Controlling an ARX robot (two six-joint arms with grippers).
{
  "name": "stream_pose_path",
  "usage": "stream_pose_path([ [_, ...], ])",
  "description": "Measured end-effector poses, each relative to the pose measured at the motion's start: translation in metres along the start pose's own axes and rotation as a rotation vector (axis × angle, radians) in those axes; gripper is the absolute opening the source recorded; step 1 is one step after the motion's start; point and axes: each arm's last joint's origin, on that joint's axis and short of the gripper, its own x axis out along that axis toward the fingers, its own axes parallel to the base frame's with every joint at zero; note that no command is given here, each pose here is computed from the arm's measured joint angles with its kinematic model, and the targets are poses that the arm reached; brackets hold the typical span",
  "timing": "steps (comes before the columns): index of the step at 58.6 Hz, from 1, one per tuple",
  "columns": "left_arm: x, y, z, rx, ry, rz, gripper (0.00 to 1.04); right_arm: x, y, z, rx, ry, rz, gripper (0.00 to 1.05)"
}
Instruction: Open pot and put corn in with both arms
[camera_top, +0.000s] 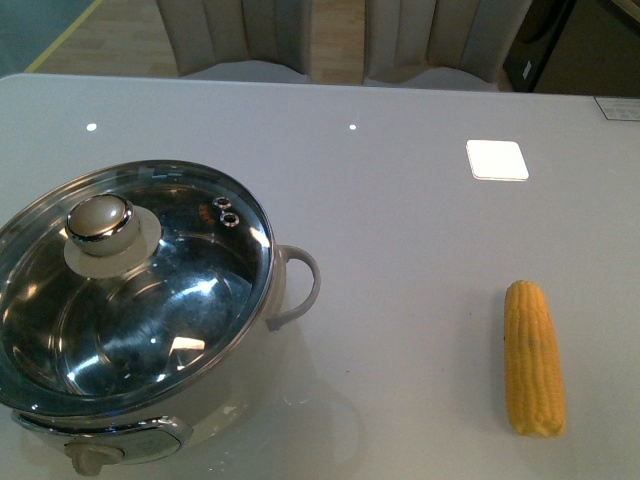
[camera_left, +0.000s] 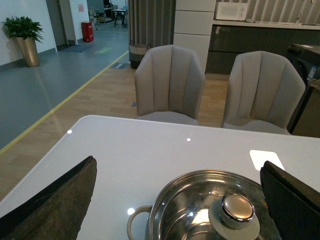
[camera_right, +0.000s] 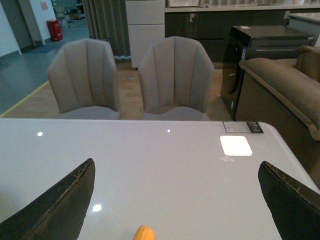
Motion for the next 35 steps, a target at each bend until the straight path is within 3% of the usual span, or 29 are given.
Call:
stream_pose_path([
  [35, 0.0, 0.0, 0.0, 0.0, 0.0, 0.0, 0.98, 0.0, 0.0, 0.0, 0.0, 0.0, 0.0, 0.96],
])
